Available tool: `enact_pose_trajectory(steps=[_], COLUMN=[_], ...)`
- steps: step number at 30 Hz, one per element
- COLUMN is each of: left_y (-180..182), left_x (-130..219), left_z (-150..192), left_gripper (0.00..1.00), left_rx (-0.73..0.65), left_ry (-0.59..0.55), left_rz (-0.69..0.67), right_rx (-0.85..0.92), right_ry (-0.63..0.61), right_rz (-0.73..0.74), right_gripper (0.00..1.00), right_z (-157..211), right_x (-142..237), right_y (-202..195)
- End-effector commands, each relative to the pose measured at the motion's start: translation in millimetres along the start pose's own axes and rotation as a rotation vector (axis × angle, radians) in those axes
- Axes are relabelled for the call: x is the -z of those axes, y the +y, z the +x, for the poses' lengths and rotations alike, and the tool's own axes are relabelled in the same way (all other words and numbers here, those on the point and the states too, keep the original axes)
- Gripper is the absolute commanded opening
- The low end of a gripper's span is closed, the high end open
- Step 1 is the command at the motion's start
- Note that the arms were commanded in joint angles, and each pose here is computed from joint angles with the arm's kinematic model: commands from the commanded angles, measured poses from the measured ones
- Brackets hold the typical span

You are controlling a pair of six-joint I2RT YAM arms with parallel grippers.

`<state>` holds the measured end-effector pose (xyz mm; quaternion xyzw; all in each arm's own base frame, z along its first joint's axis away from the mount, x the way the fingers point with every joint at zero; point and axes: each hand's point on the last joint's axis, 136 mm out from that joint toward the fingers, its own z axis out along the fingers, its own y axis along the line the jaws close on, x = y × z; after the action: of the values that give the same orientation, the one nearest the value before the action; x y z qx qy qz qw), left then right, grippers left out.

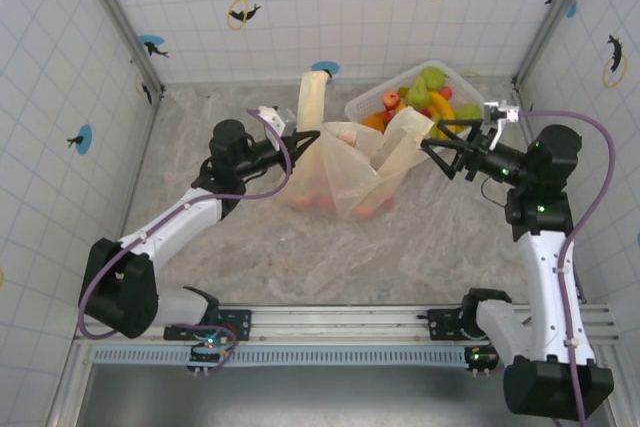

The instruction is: Place the fake fruits into the plastic bag and tie a complex knot

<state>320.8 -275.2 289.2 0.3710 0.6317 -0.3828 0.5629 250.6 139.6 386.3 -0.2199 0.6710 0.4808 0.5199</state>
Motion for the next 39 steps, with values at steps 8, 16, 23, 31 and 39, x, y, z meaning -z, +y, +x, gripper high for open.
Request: enact_pose_trajectory(steps=[8,16,23,31,39], left_y=[-5,0,11,8,-37], left_x=[1,3,23,62,87], left_z=[-8,-10,-26,-52,-94], left_gripper=[0.0,0.03,0.34,0.65,0.71], left_rx=[0.007,0.015,0.007,-0.091,-0.133], left_ry=[-0.007,0.002,0.003,0.035,-0.04], left_rz=[0.034,0.015,-0.051,-0.179,-0.084], right_rx=[0.022,0.056,0.102,0.094,0.09], right_ry=[0.11,0.111,0.057,0.011,-0.031], right_rz=[-0.117,-0.197,-0.249,-0.235,-0.229], right_gripper=[0.9,0.44,0.18,0.26,0.32], right_z=[15,1,-28,-43,-63], right_x=[-37,-52,-62,-75,-77], right_y=[2,27,50,45,48])
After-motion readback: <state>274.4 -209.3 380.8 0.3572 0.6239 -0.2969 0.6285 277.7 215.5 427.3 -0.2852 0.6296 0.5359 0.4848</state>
